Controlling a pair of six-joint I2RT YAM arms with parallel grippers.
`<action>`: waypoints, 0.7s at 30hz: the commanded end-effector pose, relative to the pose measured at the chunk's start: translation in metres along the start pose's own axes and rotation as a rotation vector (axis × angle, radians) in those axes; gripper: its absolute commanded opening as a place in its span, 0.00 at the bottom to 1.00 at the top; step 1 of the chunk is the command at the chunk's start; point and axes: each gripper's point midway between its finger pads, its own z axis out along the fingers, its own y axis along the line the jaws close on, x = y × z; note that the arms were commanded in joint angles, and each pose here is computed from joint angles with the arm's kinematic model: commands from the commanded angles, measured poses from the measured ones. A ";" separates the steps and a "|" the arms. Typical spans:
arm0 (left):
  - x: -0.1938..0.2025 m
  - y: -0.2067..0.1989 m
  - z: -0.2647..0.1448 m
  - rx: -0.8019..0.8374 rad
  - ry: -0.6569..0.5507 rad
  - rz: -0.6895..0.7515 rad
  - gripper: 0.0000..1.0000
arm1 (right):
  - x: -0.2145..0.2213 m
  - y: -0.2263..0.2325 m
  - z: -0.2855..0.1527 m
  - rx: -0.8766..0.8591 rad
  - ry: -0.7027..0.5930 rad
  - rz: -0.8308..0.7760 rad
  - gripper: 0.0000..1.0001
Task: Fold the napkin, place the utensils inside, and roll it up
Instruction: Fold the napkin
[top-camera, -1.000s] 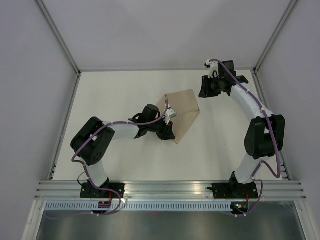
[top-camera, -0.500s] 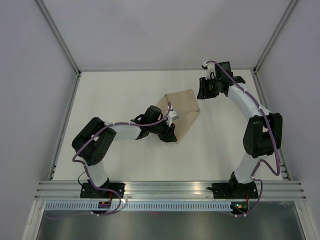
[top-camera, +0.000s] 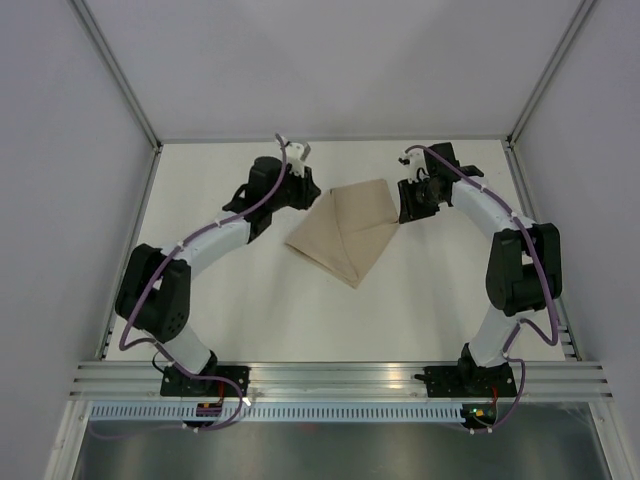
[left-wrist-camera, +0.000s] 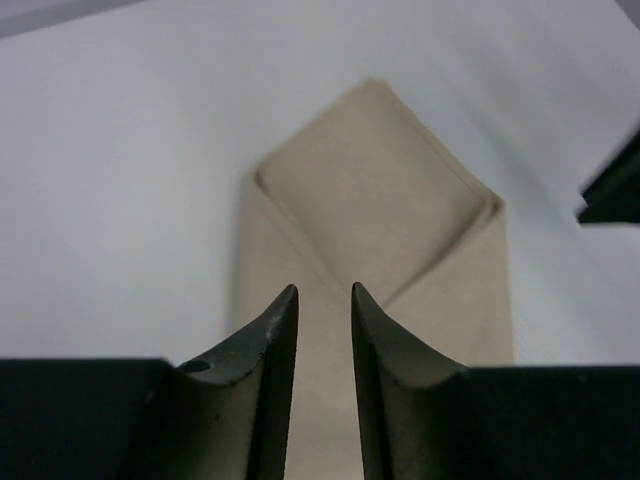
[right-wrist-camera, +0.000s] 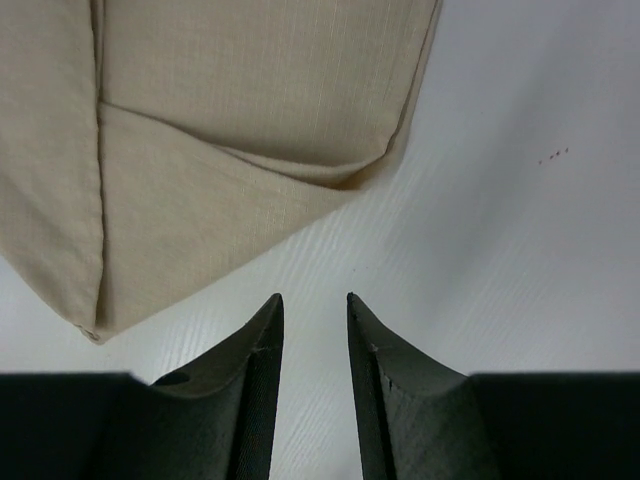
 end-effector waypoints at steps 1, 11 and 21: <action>0.009 0.076 0.002 -0.264 0.058 -0.176 0.31 | 0.017 0.000 0.004 0.030 0.050 -0.034 0.38; 0.073 0.107 0.037 -0.292 0.243 -0.267 0.17 | 0.055 0.014 0.042 0.028 0.174 -0.057 0.37; 0.115 0.091 0.028 -0.244 0.273 -0.359 0.11 | 0.065 0.010 0.069 0.076 0.235 -0.089 0.36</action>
